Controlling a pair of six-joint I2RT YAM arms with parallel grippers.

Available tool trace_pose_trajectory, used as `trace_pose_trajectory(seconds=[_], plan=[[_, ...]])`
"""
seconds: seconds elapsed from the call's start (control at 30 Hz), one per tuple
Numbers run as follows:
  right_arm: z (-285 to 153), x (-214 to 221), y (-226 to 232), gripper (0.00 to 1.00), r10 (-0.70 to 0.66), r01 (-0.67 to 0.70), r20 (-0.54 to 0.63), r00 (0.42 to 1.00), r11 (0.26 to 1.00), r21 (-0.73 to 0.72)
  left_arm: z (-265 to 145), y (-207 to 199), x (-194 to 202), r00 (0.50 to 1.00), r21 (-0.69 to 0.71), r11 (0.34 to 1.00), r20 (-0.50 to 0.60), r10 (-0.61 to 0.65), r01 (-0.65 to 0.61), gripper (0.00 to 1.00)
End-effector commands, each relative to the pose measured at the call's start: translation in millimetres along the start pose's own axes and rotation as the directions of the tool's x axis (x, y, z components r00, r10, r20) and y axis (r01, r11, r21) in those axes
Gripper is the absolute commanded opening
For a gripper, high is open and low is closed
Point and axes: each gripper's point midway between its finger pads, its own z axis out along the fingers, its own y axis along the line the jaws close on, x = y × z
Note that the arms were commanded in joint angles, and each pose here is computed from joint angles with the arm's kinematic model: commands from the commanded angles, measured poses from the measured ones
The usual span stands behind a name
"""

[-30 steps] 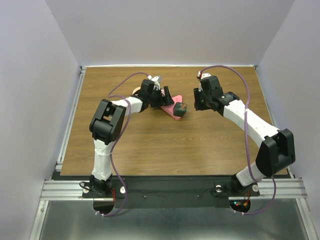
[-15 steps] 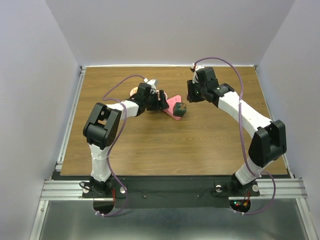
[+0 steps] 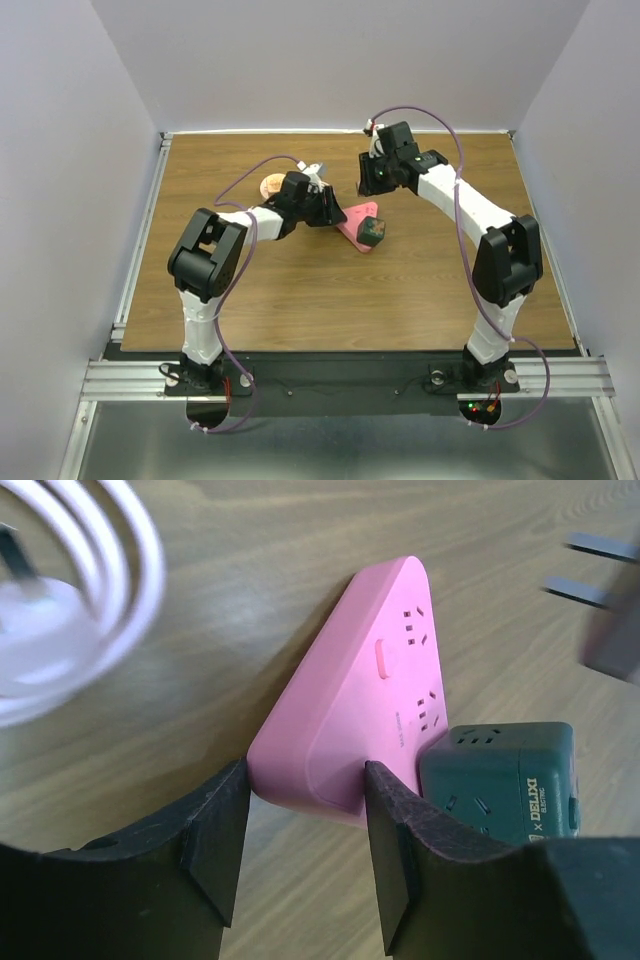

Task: Insert the plug

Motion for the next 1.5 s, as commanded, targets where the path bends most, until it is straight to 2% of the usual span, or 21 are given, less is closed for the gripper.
trace_pose_trajectory(seconds=[0.0, 0.03, 0.13, 0.17, 0.43, 0.63, 0.7, 0.73, 0.8, 0.9, 1.03, 1.1, 1.23, 1.33, 1.47], plan=[[-7, -4, -3, 0.00, 0.010, -0.010, -0.021, 1.000, 1.000, 0.000, -3, -5, 50, 0.991, -0.008, 0.999, -0.130, 0.037, -0.039, 0.39], [-7, -3, -6, 0.01, 0.023, -0.023, -0.027, 0.999, 1.000, 0.006, -3, -6, 56, 0.989, -0.009, 1.000, -0.143, 0.021, -0.022, 0.33], [-9, 6, -9, 0.00, 0.044, -0.044, -0.064, 0.997, 0.999, 0.011, -6, -8, 71, 0.985, -0.014, 1.000, -0.171, 0.003, -0.006, 0.25], [-13, 9, -13, 0.01, 0.053, -0.050, -0.080, 0.995, 0.998, 0.031, -8, -9, 76, 0.985, -0.029, 1.000, -0.172, -0.005, 0.000, 0.18], [-36, 23, -19, 0.00, 0.091, -0.083, -0.116, 0.989, 0.994, 0.074, -34, -11, 100, 0.982, -0.082, 0.996, -0.183, -0.035, 0.020, 0.18], [-46, 36, -21, 0.00, 0.111, -0.099, -0.134, 0.985, 0.991, 0.091, -52, -22, 119, 0.976, -0.074, 0.997, -0.211, -0.044, 0.029, 0.27], [-49, 40, -20, 0.00, 0.118, -0.106, -0.139, 0.983, 0.991, 0.087, -54, -27, 129, 0.972, -0.068, 0.997, -0.230, -0.040, 0.025, 0.37], [-54, 42, -17, 0.01, 0.120, -0.111, -0.137, 0.983, 0.991, 0.077, -55, -28, 133, 0.970, -0.072, 0.997, -0.237, -0.047, 0.031, 0.47], [-62, 42, -17, 0.01, 0.126, -0.117, -0.125, 0.984, 0.990, 0.081, -57, -31, 136, 0.970, -0.070, 0.997, -0.239, -0.044, 0.029, 0.52], [-81, 43, -21, 0.00, 0.127, -0.116, -0.098, 0.987, 0.987, 0.110, -62, -34, 126, 0.978, -0.080, 0.997, -0.205, -0.035, 0.019, 0.59], [-106, 67, -17, 0.00, 0.140, -0.124, -0.159, 0.977, 0.986, 0.109, -59, -40, 101, 0.988, -0.096, 0.995, -0.156, 0.012, -0.027, 0.70], [-118, 86, -19, 0.00, 0.157, -0.132, -0.214, 0.964, 0.983, 0.129, -58, -42, 97, 0.987, -0.100, 0.994, -0.160, 0.020, -0.036, 0.71], [-148, 114, -21, 0.00, 0.183, -0.145, -0.251, 0.951, 0.976, 0.161, -55, -46, 85, 0.988, -0.104, 0.993, -0.147, 0.038, -0.054, 0.77], [-160, 144, -9, 0.01, 0.205, -0.177, -0.337, 0.919, 0.978, 0.112, -53, -55, 70, 0.992, -0.089, 0.994, -0.117, 0.052, -0.063, 0.80], [-171, 168, -3, 0.00, 0.219, -0.199, -0.391, 0.894, 0.976, 0.091, -46, -66, 58, 0.992, -0.058, 0.996, -0.105, 0.068, -0.075, 0.80]])
